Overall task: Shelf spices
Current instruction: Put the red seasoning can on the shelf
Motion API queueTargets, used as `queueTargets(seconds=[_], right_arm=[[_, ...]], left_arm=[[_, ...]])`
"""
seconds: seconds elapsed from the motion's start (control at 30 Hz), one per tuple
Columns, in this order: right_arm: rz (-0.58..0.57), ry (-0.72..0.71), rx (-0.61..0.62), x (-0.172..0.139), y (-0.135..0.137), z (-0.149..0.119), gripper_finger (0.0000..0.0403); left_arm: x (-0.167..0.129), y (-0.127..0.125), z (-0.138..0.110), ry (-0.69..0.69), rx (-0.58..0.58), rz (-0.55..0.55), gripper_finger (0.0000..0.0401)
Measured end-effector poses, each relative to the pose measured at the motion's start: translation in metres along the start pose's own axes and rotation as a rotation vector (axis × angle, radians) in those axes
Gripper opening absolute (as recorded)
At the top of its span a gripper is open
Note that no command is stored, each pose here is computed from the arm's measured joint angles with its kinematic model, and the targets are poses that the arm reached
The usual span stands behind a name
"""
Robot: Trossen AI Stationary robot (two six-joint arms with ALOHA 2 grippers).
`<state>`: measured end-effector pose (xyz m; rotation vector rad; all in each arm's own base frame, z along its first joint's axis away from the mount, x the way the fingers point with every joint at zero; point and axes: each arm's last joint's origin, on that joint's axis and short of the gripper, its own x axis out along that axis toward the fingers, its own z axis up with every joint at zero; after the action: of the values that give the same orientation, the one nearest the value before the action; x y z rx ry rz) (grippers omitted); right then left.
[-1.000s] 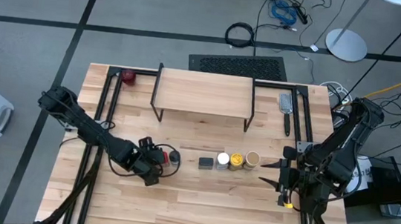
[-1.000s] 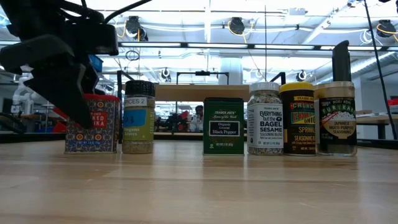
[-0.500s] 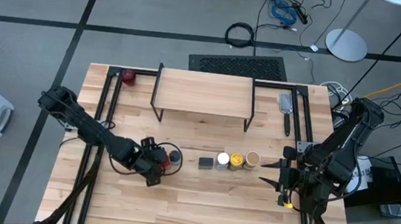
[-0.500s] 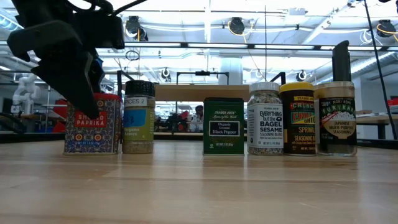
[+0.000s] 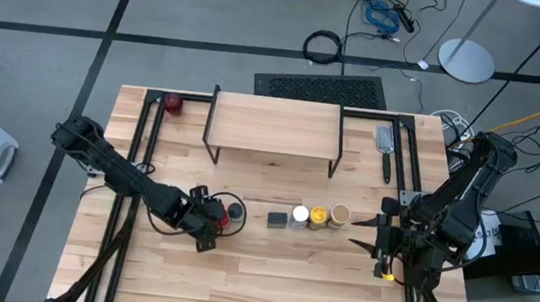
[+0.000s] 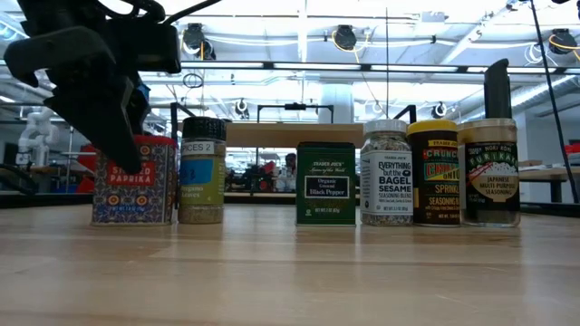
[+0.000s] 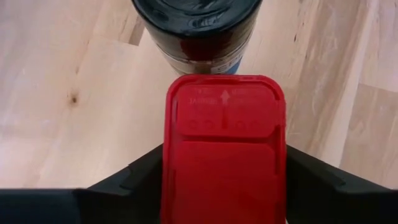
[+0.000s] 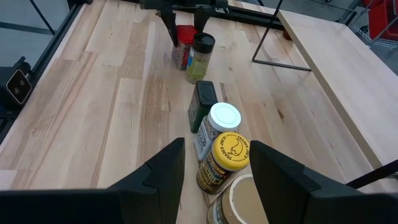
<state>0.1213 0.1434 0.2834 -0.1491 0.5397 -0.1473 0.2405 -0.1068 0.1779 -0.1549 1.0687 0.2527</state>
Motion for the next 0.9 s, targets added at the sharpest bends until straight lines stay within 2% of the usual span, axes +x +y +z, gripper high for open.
queueTargets(seconds=[0.17,0.37,0.5,0.77,0.9], right_arm=[[0.0,0.0,0.0,0.0,0.0,0.0,0.0167],[-0.002,-0.002,0.007,0.0,0.0,0.0,0.0167],[-0.041,-0.011,0.059,0.004,-0.003,0.002,0.0167],[-0.121,-0.028,0.141,0.033,0.002,0.014,0.0167],[-0.081,-0.04,0.135,0.05,0.009,0.023,0.0167]], left_arm=[[-0.006,0.001,0.001,-0.014,-0.009,-0.019,0.0226],[-0.023,0.005,0.005,-0.064,-0.04,-0.062,0.0221],[-0.035,0.006,0.007,-0.082,-0.087,-0.14,0.022],[-0.057,0.001,0.01,-0.174,-0.108,-0.257,0.0226],[-0.063,-0.001,0.012,-0.219,-0.099,-0.296,0.0227]])
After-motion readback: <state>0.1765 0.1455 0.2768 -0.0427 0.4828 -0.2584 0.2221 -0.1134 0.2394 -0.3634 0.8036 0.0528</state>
